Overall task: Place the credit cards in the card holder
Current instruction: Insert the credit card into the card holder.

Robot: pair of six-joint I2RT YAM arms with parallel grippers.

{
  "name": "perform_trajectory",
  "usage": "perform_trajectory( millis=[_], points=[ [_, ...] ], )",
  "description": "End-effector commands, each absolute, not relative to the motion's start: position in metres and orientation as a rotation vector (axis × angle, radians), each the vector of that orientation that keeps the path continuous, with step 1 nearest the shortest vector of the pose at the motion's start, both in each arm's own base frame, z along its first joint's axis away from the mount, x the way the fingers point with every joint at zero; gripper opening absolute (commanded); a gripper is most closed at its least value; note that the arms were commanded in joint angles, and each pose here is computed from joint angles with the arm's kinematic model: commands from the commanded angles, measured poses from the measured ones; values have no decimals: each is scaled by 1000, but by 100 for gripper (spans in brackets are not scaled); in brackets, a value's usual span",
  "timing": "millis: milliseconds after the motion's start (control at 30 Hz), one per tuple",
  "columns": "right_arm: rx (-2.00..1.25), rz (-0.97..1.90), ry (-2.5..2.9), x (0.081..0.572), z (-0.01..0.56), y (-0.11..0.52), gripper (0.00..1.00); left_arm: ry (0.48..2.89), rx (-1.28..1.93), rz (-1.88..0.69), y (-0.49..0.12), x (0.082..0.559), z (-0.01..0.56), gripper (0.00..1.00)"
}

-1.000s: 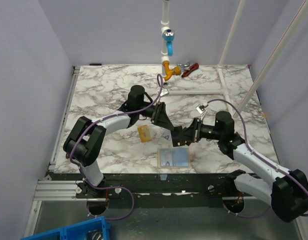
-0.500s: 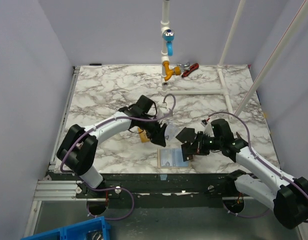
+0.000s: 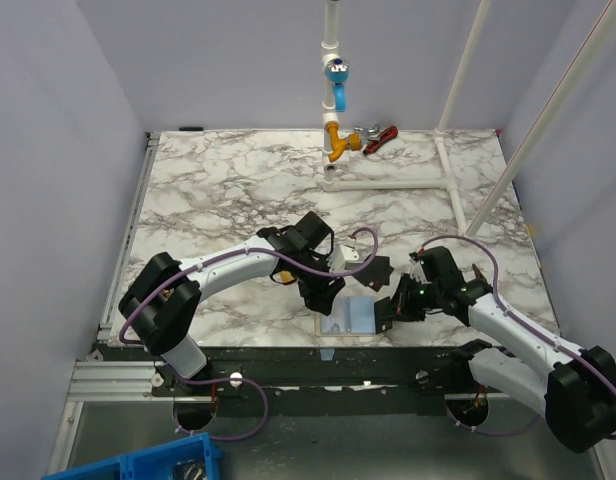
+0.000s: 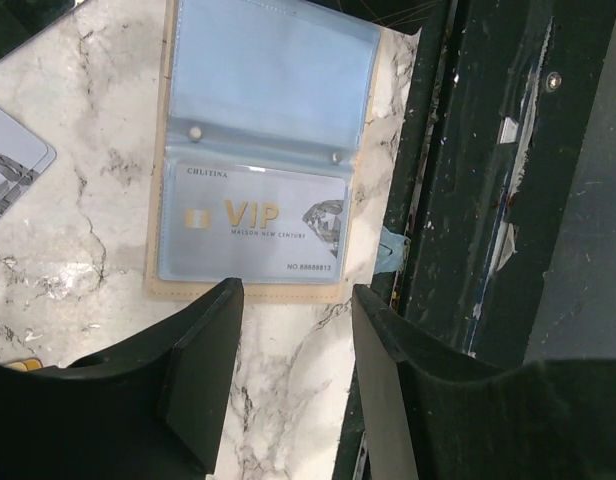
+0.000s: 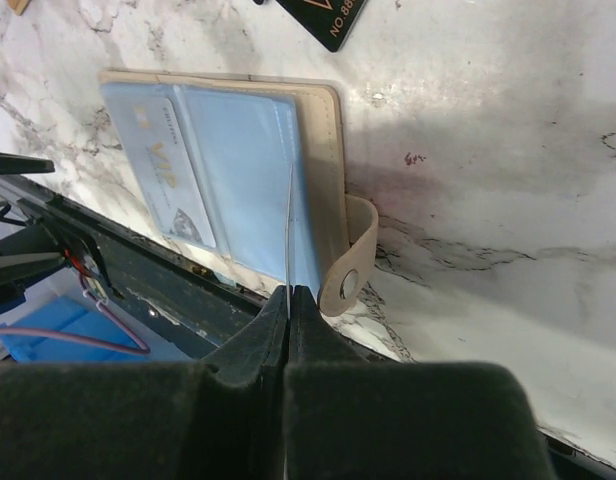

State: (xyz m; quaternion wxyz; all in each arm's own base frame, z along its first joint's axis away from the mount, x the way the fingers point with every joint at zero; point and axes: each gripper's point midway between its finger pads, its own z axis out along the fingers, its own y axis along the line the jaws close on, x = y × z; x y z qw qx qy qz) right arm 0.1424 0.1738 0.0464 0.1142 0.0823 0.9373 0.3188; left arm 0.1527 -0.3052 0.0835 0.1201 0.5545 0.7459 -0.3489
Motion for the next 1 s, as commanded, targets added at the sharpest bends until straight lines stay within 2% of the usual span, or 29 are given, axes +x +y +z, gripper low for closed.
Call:
perform_trajectory(
  millis=[0,533,967],
  points=[
    [264,881,2798,135,32,168,1,2149,1629,-1034,-310,155,83,49],
    [217,910,2842,128,25,174,1,2139,1610,-1053,-311,162,86,47],
    [309,750,2776,139,31,160,1,2136,1607,-1035,-308,168,89,47]
  ],
)
